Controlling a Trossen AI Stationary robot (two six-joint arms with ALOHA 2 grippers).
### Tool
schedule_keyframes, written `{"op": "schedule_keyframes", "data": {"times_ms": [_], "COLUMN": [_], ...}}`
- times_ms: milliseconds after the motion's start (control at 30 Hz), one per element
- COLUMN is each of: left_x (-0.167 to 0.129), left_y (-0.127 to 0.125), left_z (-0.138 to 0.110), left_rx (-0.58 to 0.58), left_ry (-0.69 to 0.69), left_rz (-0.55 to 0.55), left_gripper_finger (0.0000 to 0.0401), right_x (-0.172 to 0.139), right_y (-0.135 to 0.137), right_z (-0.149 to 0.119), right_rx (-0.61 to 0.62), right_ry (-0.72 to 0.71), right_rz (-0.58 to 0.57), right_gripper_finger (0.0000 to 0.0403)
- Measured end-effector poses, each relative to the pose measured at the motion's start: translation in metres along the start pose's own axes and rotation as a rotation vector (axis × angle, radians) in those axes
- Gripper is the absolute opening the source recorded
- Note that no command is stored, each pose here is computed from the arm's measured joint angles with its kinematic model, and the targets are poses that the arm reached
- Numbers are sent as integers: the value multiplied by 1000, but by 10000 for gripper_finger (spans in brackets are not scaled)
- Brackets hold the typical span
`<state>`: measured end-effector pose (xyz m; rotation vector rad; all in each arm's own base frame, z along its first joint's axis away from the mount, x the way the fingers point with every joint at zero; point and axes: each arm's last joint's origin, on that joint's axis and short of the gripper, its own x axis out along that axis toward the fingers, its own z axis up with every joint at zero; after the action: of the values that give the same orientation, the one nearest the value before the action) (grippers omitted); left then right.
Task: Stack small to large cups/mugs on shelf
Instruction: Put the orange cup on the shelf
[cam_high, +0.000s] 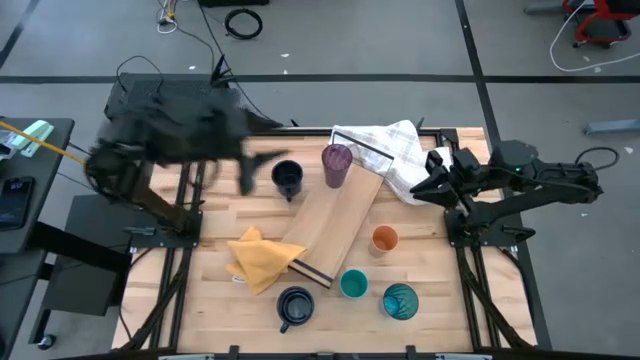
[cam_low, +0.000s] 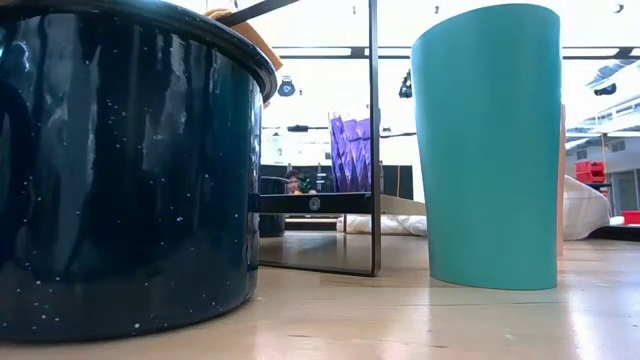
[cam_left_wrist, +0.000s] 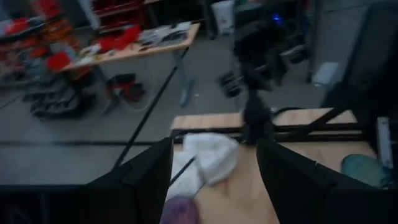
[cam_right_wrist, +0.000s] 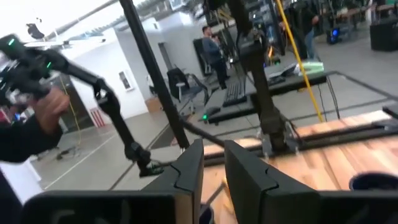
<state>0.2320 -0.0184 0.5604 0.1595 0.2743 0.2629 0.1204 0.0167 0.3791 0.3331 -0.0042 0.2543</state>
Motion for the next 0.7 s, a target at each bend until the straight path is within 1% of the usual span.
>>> {"op": "schedule_keyframes", "data": {"times_ms": [100,233,333,400,533,700], "left_x": [-26,-42,-44,-43,-42,-41], "left_y": [14,21,22,23,23,27], "left_z": [0,1,-2,-5,-12,-13], "left_rx": [-50,-60,-44,-23,6,6], "left_ry": [-30,-56,-34,5,73,86], "left_rz": [14,19,42,78,104,124], "left_gripper_finger": [234,233,233,233,232,232], "right_x": [-2,-2,1,7,23,43], "right_y": [-2,-9,-14,-17,-22,-31], "right_z": [-7,-25,-39,-43,-52,-68], "right_rx": [19,79,119,129,139,134], "right_ry": [69,259,397,437,510,644], "right_rz": [-19,-94,-160,-185,-213,-256], "right_gripper_finger": [74,84,96,105,126,146]}}
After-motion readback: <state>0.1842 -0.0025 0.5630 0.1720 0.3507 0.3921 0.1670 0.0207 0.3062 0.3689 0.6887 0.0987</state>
